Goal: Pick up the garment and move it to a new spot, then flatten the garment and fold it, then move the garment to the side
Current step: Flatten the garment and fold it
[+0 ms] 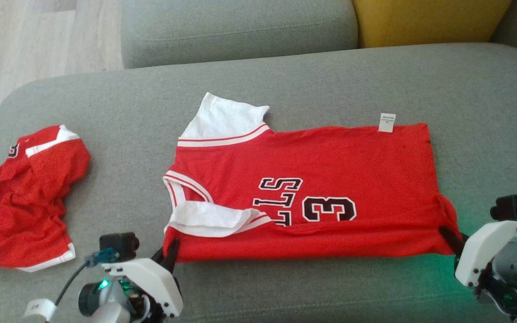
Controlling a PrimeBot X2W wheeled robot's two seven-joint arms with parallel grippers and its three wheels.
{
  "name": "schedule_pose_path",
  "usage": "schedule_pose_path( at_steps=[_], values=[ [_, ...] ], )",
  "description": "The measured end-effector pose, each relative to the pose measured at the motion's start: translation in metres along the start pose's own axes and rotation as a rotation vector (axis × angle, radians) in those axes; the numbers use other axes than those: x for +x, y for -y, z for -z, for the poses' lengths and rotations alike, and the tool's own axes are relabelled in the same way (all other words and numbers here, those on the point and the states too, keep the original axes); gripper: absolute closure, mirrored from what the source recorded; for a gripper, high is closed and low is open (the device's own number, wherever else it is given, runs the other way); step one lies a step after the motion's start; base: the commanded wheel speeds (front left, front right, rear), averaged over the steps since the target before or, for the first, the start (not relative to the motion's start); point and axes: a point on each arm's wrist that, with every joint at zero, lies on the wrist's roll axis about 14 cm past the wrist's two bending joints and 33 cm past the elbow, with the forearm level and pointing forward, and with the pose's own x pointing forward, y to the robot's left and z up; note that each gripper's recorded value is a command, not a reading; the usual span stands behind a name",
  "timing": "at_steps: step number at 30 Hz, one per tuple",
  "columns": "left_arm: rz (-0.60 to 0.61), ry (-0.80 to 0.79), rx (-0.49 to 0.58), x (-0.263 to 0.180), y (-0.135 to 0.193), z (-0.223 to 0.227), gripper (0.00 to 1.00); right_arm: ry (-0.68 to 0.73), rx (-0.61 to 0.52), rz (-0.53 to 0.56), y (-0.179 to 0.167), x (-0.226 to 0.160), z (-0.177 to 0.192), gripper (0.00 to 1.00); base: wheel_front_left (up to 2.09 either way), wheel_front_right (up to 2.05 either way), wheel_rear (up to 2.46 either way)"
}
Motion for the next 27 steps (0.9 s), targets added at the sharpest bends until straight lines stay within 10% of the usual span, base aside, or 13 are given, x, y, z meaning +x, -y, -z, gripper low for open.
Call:
schedule_pose_path(
  at_steps=[1,2,3,4,27],
  values=[
    [-0.006,0.004,-0.004,0.000,-0.001,-0.001,1.00,0.010,0.014,-0.002,-0.001,0.000,-0.001,0.00,0.00,0.00,0.00],
    [-0.010,0.011,-0.006,0.001,-0.001,-0.004,0.83,0.026,0.022,-0.006,-0.002,0.000,-0.003,0.00,0.00,0.00,0.00],
    [-0.015,0.020,-0.007,0.002,-0.002,-0.006,0.28,0.040,0.028,-0.006,-0.003,0.000,-0.006,0.00,0.00,0.00,0.00],
    [-0.019,0.024,-0.007,0.002,-0.002,-0.007,0.00,0.054,0.031,-0.003,-0.002,0.000,-0.009,0.00,0.00,0.00,0.00],
    [-0.009,0.522,-0.084,0.009,0.002,-0.128,0.00,0.706,0.033,-0.057,-0.045,-0.027,-0.115,0.00,0.00,0.00,0.00]
  ],
)
